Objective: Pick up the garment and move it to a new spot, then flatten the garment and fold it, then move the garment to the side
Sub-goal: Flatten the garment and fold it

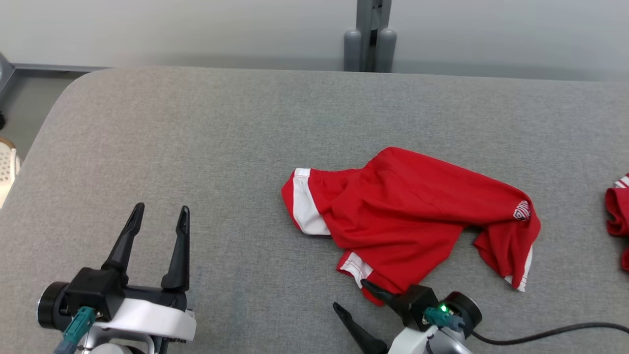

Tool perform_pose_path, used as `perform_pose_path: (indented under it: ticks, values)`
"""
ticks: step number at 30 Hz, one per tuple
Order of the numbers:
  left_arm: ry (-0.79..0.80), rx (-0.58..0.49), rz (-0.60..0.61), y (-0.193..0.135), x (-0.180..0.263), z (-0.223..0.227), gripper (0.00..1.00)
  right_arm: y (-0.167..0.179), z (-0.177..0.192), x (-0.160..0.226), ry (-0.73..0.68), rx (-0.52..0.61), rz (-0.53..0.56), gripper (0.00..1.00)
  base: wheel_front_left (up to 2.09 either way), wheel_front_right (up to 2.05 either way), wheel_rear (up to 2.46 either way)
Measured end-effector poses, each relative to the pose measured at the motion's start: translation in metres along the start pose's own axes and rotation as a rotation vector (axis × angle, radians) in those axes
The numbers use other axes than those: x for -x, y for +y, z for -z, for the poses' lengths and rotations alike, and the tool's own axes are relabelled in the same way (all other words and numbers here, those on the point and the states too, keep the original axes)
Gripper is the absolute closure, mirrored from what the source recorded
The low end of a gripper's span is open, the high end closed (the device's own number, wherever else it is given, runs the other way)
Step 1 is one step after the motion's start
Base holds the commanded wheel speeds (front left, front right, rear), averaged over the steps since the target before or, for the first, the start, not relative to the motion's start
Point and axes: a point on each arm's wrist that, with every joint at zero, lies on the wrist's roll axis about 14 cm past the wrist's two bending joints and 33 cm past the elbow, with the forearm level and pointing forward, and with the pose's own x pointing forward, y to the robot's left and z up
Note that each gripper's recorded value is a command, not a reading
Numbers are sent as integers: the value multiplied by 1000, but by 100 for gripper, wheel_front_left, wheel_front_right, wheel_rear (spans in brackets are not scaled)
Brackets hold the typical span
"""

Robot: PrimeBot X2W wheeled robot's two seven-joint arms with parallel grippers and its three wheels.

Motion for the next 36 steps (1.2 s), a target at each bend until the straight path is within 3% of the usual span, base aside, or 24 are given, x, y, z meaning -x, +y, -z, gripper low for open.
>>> perform_pose_path:
  ticks: [5, 6, 7, 8, 9, 15, 17, 19, 28, 36]
  values:
    - [13, 11, -9, 2, -1, 6, 0, -14, 16, -13, 72, 73, 0, 0, 0, 0, 0]
    - [17, 11, -6, 2, -2, 8, 0, -18, 19, -15, 83, 76, 5, 9, 0, 0, 0]
    - [16, 12, 1, 1, -4, 8, 0, -21, 22, -16, 98, 77, 12, 54, 0, 0, 0]
    - [11, 12, 4, 0, -6, 7, 0, -25, 25, -18, 112, 80, 18, 68, 0, 0, 0]
    - [10, 14, 11, -2, -8, 7, 0, -29, 26, -19, 119, 81, 25, 100, 0, 0, 0]
    - [25, 20, 40, -10, -16, 15, 0, -38, 20, -23, 95, 52, 47, 100, 0, 0, 0]
    - [28, 20, 47, -12, -20, 17, 0, -32, 19, -20, 90, -26, 40, 100, 0, 0, 0]
    - [26, 22, 61, -16, -24, 17, 0, -27, 21, -13, 119, -30, 11, 100, 0, 0, 0]
    - [14, 25, 149, -41, -47, 18, 0, -69, 23, 65, 239, -132, 71, 100, 0, 0, 0]
    - [25, 26, 218, -64, -62, 24, 0, -114, -25, 121, 188, -76, 186, 100, 0, 0, 0]
